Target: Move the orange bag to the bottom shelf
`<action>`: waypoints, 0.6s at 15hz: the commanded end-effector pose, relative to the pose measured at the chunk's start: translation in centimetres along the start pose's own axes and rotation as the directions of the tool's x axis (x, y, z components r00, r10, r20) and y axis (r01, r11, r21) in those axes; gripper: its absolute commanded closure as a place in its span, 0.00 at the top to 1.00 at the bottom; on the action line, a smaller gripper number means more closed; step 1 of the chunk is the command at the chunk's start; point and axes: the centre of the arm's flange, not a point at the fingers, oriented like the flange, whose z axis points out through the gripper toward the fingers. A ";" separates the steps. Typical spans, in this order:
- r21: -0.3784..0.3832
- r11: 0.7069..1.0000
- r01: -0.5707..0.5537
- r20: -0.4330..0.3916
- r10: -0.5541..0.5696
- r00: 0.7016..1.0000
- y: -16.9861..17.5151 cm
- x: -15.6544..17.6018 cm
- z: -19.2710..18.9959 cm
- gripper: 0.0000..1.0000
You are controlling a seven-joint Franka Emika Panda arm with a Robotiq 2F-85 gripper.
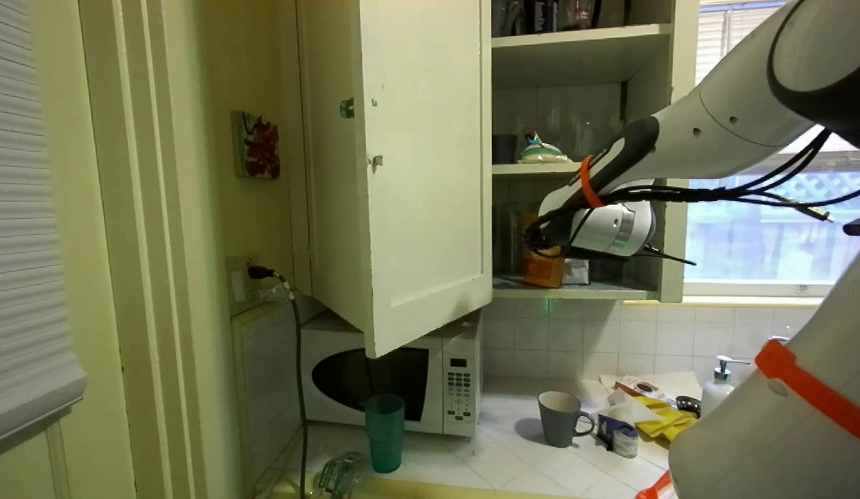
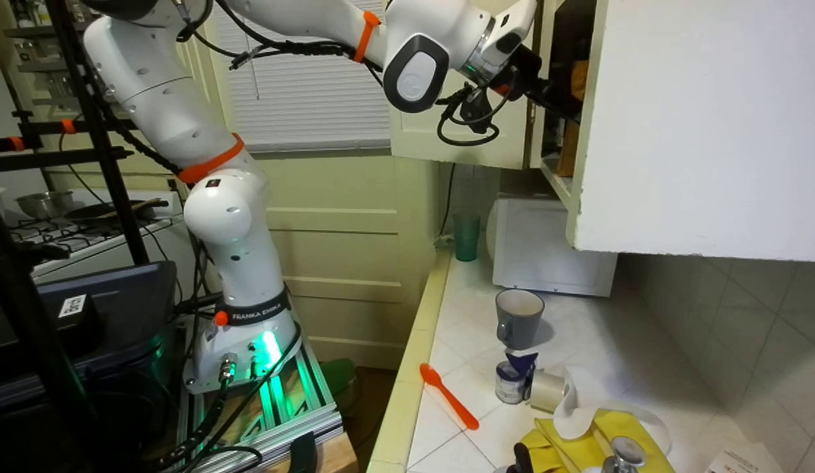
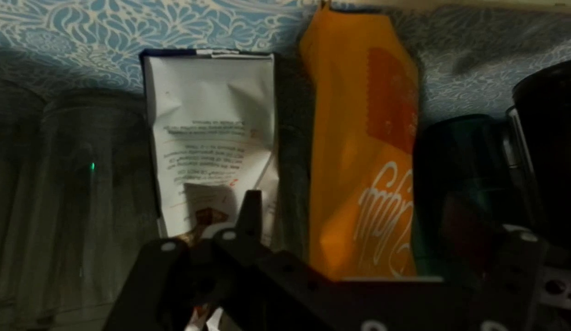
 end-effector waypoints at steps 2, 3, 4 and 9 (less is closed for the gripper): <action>0.017 1.000 -0.018 0.086 0.016 0.996 -0.3 0.9 -2.7 1.00; 0.025 1.000 -0.018 0.109 0.016 0.994 -0.2 1.0 -3.1 1.00; 0.029 0.999 -0.021 0.124 0.017 0.992 -0.2 1.2 -3.4 1.00; 0.020 1.000 -0.019 0.177 0.015 0.984 0.4 2.2 -5.7 1.00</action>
